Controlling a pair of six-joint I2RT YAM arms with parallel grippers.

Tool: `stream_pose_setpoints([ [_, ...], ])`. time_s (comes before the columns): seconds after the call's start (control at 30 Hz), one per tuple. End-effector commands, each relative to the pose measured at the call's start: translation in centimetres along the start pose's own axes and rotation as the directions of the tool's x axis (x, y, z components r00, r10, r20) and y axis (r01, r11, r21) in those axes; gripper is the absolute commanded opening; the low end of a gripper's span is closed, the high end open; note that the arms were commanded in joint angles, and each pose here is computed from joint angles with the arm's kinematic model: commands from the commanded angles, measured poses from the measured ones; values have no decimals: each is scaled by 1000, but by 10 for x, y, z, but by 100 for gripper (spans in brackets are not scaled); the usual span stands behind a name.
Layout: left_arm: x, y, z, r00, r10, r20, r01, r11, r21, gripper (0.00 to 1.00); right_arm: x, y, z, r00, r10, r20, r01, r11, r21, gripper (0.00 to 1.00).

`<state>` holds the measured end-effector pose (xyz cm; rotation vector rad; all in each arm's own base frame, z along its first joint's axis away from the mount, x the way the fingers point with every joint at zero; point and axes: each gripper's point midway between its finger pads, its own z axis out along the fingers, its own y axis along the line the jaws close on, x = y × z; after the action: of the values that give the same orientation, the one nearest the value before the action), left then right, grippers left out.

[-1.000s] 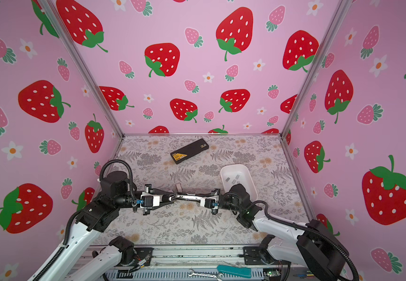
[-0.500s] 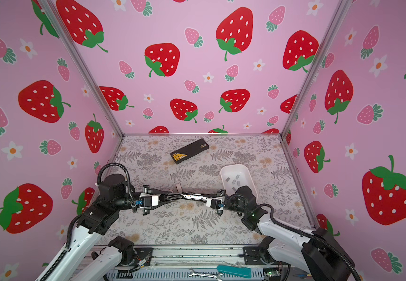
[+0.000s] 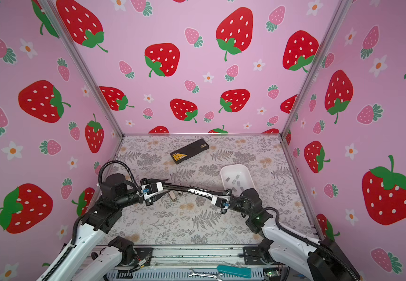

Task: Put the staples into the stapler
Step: 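Pull the stapler fully open into a straight line between both grippers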

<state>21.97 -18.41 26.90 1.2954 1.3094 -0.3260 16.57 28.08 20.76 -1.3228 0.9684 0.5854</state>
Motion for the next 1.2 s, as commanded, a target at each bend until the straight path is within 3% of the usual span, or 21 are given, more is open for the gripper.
stream_pose_setpoints([
  [0.0,18,40,-5,994,11,-112,-34,979,-199,46,-39,-6,-4,988,-57,142,56,998,12,0],
  [0.6,46,71,-2,975,-123,-186,53,939,-339,53,-34,-15,1,992,-35,120,31,999,39,0],
  [0.87,55,87,-11,966,-184,-179,93,901,-424,53,-33,-17,0,993,-35,117,29,998,56,0],
  [1.0,65,97,-19,951,-231,-204,106,868,-485,60,-37,-17,-2,991,-40,124,33,998,57,0],
  [1.17,64,104,-26,951,-268,-155,148,833,-534,62,-35,-21,-1,992,-30,121,21,997,78,0],
])
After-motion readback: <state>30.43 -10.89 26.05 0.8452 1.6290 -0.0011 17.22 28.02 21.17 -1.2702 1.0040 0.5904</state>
